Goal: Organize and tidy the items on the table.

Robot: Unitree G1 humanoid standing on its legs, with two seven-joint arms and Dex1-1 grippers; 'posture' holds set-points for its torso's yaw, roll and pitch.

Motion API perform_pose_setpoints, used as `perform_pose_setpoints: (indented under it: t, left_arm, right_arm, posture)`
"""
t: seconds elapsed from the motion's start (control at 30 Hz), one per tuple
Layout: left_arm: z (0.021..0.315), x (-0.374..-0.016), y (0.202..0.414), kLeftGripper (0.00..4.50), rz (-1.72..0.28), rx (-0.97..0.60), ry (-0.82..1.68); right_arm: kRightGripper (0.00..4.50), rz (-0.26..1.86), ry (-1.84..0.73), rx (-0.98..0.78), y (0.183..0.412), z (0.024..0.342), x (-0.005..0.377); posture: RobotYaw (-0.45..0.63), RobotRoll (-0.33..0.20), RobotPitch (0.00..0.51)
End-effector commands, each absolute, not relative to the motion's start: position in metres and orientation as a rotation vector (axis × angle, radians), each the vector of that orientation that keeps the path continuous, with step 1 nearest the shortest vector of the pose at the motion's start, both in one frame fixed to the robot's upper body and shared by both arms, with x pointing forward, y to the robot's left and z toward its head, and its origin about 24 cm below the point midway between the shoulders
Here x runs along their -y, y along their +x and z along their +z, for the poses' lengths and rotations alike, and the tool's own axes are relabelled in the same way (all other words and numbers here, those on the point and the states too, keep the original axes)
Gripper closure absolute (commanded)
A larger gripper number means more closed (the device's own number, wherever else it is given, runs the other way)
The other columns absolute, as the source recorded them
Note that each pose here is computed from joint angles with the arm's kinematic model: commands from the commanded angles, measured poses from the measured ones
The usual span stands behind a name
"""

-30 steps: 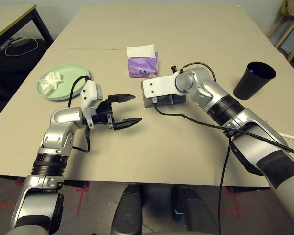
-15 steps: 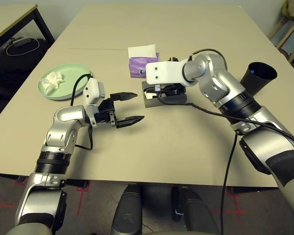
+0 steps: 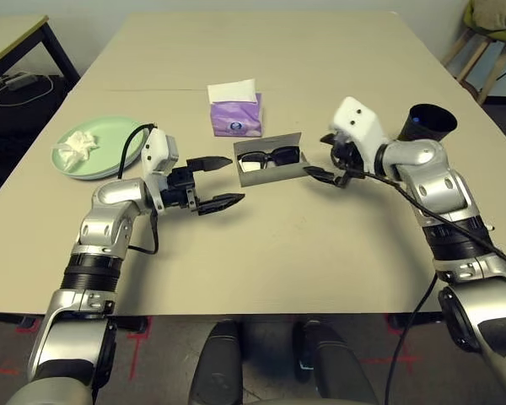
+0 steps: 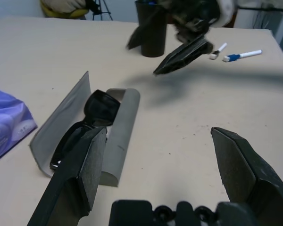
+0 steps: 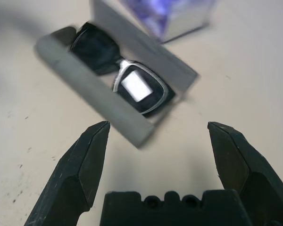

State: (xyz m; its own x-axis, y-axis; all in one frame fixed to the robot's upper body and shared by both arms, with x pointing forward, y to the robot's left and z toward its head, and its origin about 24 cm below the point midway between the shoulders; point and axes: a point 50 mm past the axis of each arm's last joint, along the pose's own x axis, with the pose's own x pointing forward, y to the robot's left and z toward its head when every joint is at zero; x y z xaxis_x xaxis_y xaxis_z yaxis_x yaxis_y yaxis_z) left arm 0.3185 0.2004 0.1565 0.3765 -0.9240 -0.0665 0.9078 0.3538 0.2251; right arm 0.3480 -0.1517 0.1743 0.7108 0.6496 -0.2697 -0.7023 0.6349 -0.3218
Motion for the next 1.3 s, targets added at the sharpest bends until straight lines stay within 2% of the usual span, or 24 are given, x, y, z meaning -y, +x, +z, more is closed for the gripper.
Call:
perform_pose_setpoints:
  t: [0.03, 0.27, 0.47, 0.83, 1.3]
  left_arm:
    - [0.153, -0.198, 0.319, 0.00, -1.179, 0.075, 0.239]
    - [0.152, -0.195, 0.318, 0.00, -1.159, 0.084, 0.222]
    - [0.150, -0.197, 0.320, 0.00, -1.126, 0.078, 0.210]
    - [0.142, -0.203, 0.322, 0.00, -1.073, 0.062, 0.195]
    - [0.128, -0.207, 0.355, 0.00, -0.860, 0.040, 0.203]
  right_arm:
    - [0.03, 0.782, -0.251, -0.082, 0.341, 0.168, 0.156]
    - [0.03, 0.788, -0.098, -0.003, 0.326, 0.147, 0.174]
    - [0.03, 0.785, -0.131, 0.055, 0.319, 0.130, 0.185]
    - [0.03, 0.856, -0.214, 0.157, 0.307, 0.129, 0.196]
    - [0.03, 0.814, -0.168, 0.170, 0.300, 0.130, 0.195]
  posture:
    - [0.17, 0.000, 0.101]
    - [0.17, 0.000, 0.092]
    - [0.18, 0.000, 0.093]
    - [0.19, 0.000, 0.097]
    - [0.19, 0.000, 0.107]
